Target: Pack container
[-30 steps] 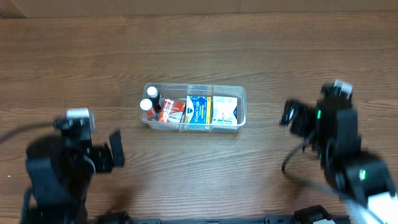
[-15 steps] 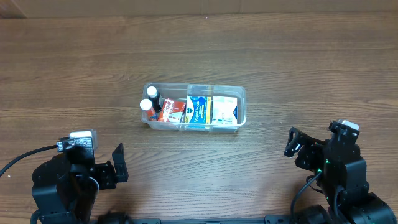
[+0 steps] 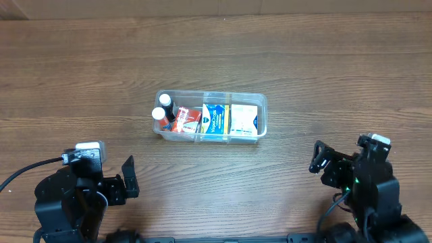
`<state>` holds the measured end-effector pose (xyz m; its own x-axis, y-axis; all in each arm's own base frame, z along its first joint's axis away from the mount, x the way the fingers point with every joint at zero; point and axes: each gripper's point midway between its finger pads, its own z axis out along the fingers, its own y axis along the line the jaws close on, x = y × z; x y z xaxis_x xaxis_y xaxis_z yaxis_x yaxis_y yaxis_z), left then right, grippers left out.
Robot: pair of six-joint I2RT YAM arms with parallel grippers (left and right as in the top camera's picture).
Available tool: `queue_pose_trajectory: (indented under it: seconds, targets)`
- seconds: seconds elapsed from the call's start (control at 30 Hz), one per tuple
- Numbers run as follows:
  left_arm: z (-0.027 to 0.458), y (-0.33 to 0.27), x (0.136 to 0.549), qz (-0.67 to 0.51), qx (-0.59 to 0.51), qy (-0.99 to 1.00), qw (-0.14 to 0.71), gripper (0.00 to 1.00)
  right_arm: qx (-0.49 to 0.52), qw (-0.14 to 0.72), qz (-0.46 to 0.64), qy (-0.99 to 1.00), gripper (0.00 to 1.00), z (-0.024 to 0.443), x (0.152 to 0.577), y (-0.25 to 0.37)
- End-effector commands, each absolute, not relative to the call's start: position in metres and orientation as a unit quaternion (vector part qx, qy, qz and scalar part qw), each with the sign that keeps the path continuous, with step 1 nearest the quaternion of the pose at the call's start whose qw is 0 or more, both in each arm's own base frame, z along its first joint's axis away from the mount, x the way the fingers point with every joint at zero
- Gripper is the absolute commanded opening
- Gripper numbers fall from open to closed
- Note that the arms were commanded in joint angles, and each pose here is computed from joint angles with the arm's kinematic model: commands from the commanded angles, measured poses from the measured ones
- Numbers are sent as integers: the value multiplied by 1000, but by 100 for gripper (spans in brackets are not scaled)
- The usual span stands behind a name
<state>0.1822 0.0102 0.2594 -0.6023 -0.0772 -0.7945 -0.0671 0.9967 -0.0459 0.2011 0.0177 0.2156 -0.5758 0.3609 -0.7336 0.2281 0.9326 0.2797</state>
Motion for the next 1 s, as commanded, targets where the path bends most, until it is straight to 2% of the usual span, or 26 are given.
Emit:
queue_pose_trajectory:
  seconds: [0.0, 0.2, 0.47, 0.6, 0.77, 0.97]
  targets:
    - [256, 10, 182, -10, -48, 896, 441, 100, 129, 494, 85, 856, 100, 212, 202, 18]
    - [256, 10, 182, -10, -48, 896, 441, 100, 31, 627, 127, 768, 100, 207, 208, 37]
    - [257, 10, 182, -10, -48, 896, 441, 100, -80, 729, 41, 678, 100, 225, 232, 39]
    - [257, 10, 182, -10, -48, 896, 441, 100, -81, 744, 23, 663, 100, 203, 242, 35]
    - [257, 10, 182, -10, -48, 896, 441, 100, -80, 696, 18, 713, 100, 168, 244, 33]
    - [257, 10, 182, -10, -48, 896, 441, 100, -82, 698, 22, 711, 100, 170, 244, 34]
